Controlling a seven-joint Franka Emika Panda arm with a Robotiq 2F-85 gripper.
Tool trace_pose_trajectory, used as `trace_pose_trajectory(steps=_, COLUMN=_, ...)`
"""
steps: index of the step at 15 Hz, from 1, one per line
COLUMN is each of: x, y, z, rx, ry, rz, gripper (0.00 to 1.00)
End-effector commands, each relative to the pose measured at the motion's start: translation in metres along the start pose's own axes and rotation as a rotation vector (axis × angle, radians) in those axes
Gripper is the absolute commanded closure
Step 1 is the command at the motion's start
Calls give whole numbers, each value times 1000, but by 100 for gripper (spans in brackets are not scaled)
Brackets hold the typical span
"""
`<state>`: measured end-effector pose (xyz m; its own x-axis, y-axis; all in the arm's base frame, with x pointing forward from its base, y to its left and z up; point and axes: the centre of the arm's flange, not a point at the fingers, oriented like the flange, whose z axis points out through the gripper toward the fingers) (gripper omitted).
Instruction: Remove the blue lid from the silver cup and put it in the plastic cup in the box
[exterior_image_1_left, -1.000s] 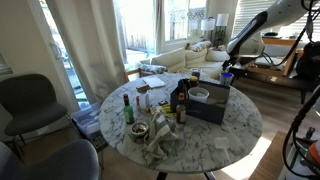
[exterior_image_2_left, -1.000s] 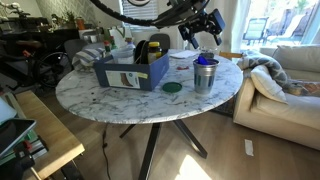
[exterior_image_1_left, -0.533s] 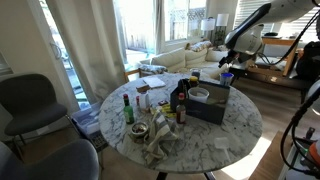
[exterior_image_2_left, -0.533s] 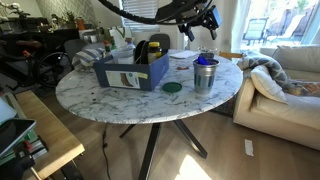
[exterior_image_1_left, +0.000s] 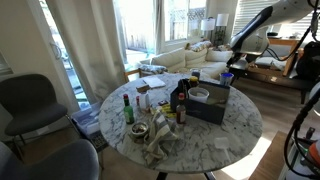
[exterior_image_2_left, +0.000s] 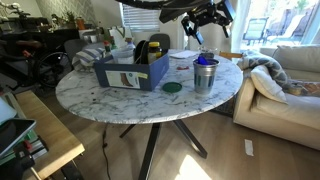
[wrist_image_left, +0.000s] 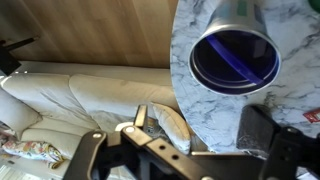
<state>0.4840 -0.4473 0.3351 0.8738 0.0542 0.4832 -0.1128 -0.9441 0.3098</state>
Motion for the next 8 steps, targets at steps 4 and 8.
trace_pose_trajectory(steps=4, x=5, y=-16, z=-24, rx=262, ry=135, rz=-166, gripper=0)
trace_pose_trajectory(steps=8, x=-1, y=1, z=-35, rx=440, ry=151, rz=-300, gripper=0)
